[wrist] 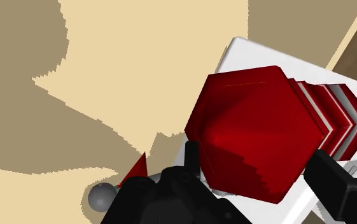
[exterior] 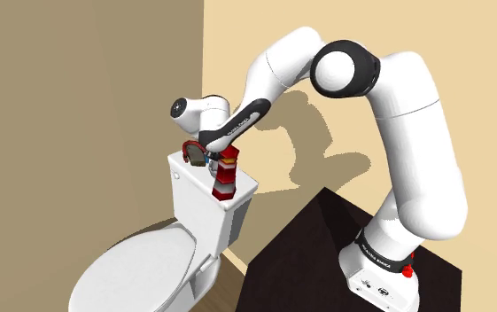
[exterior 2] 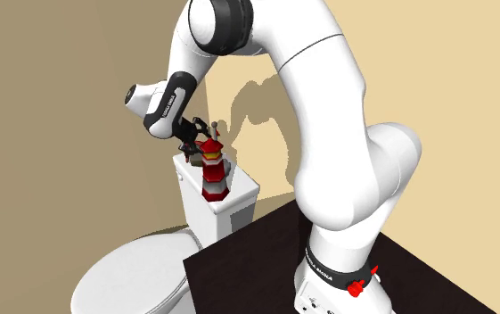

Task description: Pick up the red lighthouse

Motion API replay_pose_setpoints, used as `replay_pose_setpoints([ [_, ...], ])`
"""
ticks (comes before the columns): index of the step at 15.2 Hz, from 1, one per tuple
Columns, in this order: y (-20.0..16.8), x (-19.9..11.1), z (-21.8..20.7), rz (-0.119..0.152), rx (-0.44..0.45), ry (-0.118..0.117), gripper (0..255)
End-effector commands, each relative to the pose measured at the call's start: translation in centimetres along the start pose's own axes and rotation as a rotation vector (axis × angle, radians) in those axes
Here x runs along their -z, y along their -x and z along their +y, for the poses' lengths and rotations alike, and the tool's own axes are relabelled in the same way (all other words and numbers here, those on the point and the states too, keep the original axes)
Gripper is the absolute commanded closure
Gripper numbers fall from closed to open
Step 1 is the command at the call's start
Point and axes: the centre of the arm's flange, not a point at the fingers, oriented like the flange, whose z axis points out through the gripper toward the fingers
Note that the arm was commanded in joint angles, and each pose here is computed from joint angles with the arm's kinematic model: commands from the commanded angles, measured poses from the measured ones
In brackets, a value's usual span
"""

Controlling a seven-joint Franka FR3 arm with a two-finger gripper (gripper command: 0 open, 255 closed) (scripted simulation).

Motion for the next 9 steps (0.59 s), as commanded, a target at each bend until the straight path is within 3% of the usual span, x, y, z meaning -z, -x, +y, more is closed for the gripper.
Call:
replay_pose_setpoints([
  [1, 0.3, 0.8, 0.8, 0.001, -0.001, 0.001, 255],
  [9, 1.1, 4.0, 3.5, 0.001, -0.001, 0.001, 255],
])
